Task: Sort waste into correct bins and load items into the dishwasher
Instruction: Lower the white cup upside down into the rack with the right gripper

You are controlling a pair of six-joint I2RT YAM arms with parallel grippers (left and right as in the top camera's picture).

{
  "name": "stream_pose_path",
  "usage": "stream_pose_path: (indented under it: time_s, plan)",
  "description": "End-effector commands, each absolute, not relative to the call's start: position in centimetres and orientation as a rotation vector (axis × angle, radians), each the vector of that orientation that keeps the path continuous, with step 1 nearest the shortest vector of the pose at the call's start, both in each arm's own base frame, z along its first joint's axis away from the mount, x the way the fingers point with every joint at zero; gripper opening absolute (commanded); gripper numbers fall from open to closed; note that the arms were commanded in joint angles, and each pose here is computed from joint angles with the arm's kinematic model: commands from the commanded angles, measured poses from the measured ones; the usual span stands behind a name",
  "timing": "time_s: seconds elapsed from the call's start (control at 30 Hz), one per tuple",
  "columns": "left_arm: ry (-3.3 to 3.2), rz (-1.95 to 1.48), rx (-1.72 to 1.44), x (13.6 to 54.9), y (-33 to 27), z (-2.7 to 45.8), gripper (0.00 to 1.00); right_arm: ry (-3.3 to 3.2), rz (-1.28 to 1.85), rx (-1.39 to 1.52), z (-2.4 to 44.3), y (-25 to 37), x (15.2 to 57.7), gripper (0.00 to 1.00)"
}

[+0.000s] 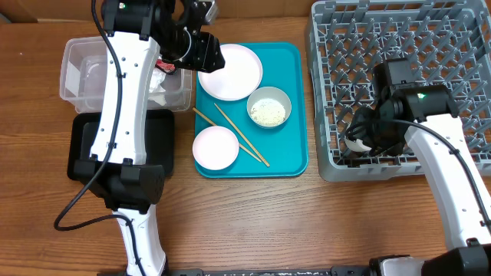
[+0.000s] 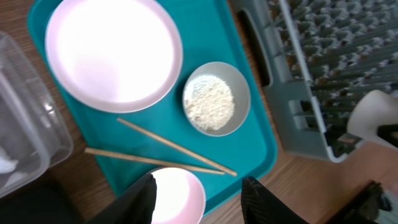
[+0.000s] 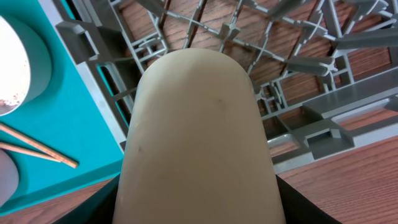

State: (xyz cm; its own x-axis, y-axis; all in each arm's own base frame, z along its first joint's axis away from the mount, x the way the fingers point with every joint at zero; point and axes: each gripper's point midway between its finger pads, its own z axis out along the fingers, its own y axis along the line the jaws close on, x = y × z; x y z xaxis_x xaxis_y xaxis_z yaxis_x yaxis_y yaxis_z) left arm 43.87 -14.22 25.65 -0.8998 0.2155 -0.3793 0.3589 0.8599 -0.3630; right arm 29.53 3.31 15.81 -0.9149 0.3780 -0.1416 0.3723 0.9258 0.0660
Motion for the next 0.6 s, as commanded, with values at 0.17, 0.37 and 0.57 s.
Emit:
stream_pose_path:
  time_s: [0.17,0.37,0.57]
  plan:
    - [2.724,-0.480,0.392,43.8,-12.6,26.1,0.48,2.994,0.088,0.573,14.4,4.4,30.3,0.53]
    - [2.723,-0.480,0.392,43.8,-12.6,26.1,0.48,3.026,0.116,0.566,13.8,5.1,30.2,0.59]
    - [2.728,-0.479,0.392,43.7,-12.5,26.1,0.52,3.069,0.123,0.576,12.6,5.4,30.3,0.70]
